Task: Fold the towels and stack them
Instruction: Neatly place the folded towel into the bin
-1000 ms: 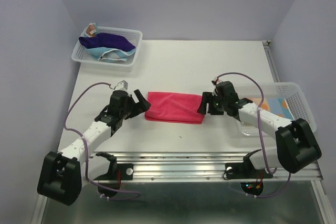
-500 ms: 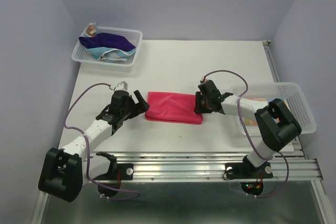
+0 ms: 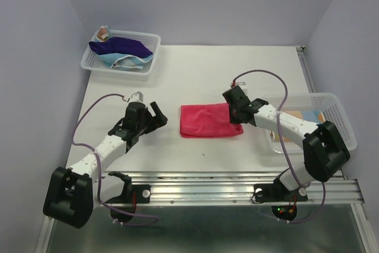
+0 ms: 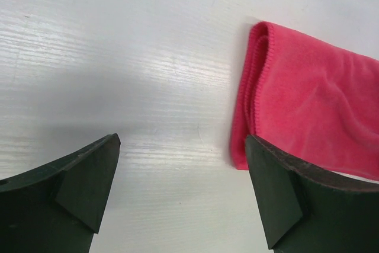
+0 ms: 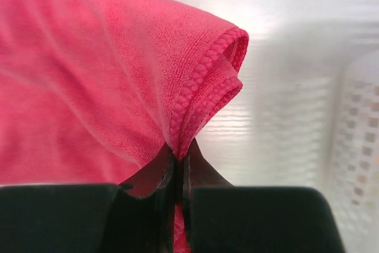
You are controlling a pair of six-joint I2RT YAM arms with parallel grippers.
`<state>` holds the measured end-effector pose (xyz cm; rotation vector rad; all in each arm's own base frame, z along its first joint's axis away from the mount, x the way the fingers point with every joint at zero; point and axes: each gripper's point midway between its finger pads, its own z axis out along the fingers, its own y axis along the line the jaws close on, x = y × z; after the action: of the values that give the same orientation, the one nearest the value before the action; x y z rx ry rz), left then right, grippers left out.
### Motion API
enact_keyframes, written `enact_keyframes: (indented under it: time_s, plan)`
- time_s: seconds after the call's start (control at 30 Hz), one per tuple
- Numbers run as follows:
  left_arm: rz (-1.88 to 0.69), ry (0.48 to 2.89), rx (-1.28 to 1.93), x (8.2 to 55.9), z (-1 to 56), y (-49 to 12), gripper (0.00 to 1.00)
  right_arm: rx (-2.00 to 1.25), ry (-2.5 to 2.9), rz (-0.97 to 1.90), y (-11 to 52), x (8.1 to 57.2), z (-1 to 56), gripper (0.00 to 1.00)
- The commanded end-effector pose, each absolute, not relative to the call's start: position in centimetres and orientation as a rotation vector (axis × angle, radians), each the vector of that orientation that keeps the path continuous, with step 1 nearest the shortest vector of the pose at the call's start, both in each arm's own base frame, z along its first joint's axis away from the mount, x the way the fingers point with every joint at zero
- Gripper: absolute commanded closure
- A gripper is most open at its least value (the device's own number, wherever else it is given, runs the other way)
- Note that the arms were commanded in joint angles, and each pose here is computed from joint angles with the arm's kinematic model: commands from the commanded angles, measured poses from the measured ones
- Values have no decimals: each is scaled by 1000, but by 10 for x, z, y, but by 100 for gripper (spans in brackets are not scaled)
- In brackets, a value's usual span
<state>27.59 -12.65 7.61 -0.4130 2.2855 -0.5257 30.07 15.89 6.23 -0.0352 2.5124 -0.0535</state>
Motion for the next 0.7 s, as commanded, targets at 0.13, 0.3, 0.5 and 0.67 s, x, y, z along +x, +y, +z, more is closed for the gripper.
enact_keyframes:
  time_s: [0.13, 0.3, 0.5, 0.67]
  plan:
    - [-441, 2240, -415, 287, 86, -116, 1, -140, 2306, -464, 94, 312, 181, 99]
    - [-407, 2227, -436, 288, 86, -110, 1, -201, 2300, -616, 71, 308, 201, 99]
    - [-391, 2212, -446, 290, 88, -107, 1, -151, 2266, -635, 60, 307, 233, 99]
    - [-398, 2189, -447, 289, 94, -106, 1, -88, 2332, -657, 53, 291, 246, 99]
